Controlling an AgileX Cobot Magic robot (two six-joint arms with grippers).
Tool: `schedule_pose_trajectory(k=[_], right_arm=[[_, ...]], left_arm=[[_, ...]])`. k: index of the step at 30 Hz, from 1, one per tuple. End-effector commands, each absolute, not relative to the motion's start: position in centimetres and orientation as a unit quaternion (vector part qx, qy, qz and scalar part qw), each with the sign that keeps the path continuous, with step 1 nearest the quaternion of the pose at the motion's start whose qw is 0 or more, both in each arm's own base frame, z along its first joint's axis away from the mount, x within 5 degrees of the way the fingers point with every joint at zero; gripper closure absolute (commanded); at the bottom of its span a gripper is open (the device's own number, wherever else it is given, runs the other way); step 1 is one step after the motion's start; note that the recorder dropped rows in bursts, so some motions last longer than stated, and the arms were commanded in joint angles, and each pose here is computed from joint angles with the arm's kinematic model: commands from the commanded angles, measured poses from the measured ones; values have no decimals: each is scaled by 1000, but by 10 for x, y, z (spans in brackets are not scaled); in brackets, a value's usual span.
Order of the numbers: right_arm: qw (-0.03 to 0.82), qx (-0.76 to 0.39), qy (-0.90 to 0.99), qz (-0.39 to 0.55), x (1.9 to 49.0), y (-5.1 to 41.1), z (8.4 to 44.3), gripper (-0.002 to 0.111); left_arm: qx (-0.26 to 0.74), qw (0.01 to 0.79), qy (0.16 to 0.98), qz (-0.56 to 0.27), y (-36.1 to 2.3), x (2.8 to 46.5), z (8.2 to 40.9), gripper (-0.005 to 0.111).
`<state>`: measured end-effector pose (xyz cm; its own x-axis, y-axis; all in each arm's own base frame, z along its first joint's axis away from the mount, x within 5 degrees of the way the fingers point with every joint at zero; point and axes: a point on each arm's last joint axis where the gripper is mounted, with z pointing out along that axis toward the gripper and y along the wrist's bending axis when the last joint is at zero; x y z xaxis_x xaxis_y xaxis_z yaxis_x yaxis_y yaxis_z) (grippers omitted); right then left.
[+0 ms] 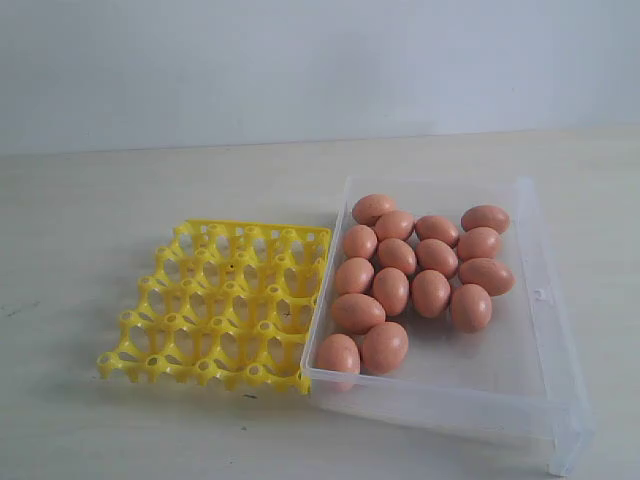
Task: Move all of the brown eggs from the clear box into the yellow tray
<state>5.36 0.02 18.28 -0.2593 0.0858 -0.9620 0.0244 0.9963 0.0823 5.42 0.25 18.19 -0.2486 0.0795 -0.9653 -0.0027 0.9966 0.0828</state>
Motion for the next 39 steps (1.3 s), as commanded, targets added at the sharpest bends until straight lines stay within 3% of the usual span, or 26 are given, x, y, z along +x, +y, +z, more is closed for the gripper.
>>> schedule_pose_trajectory(k=[1, 6, 19, 24, 39], right_arm=[[610, 34, 791, 24, 53, 0, 182, 108], [607, 34, 794, 24, 55, 0, 189, 108], [508, 26, 861, 7, 96, -2, 301, 108], [402, 29, 915, 8, 87, -1, 307, 108], [345, 41, 937, 44, 107, 4, 298, 108]], left_arm=[[20, 622, 782, 30, 2, 54, 185, 107], [20, 622, 782, 30, 2, 54, 185, 107], [20, 622, 782, 30, 2, 54, 185, 107], [20, 622, 782, 30, 2, 54, 185, 107], [20, 622, 782, 30, 2, 54, 185, 107]])
